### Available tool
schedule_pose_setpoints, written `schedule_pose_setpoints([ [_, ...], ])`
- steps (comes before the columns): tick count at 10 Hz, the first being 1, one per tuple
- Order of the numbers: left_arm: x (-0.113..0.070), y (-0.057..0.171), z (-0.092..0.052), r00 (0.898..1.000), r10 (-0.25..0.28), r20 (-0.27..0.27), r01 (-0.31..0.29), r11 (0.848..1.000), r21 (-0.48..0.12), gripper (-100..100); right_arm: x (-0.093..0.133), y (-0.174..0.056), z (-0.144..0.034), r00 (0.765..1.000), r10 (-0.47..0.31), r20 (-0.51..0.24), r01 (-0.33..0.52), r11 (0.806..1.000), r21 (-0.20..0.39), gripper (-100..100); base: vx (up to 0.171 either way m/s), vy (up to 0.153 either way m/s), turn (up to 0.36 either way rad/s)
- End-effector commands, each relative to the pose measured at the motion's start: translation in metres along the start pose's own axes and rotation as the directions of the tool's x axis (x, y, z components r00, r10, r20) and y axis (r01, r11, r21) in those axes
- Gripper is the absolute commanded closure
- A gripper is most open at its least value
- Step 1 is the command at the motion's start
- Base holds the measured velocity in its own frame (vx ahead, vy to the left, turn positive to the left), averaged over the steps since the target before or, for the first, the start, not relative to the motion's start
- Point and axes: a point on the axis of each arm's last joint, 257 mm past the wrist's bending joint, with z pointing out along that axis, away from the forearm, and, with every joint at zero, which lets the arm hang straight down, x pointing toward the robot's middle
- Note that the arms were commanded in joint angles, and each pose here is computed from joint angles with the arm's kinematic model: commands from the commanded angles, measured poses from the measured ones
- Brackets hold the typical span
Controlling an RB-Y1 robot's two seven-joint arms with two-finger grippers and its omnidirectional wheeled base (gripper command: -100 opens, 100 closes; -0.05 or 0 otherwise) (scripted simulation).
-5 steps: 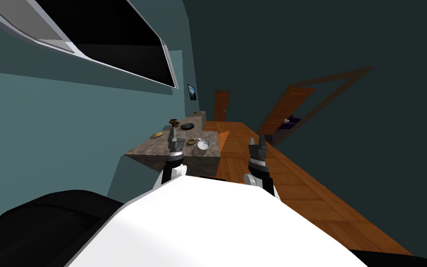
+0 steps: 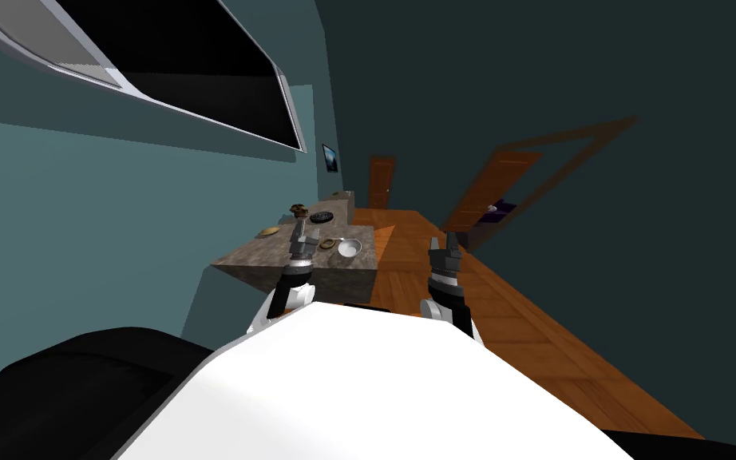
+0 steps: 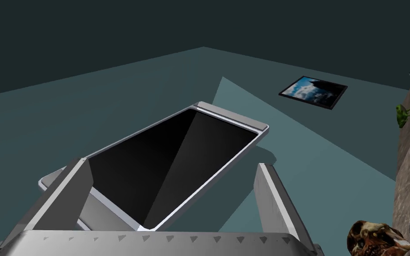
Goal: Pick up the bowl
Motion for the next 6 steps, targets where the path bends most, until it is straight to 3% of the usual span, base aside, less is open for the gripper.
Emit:
schedule_pose_setpoints([
  [1, -0.002, 0.007, 0.0, 1.0, 0.003, -0.004, -0.003, 1.0, -0.029, -100, 0.0, 0.0, 0.0, 1.0, 0.0, 0.0, 0.0, 1.0, 0.0, 0, -0.013, -0.057, 0.0],
  [6, -0.02, 0.032, 0.002, 1.0, 0.008, -0.003, -0.008, 0.989, -0.15, -100, 0.0, 0.0, 0.0, 1.0, 0.0, 0.0, 0.0, 1.0, 0.0, 0, -0.008, -0.065, -0.009],
])
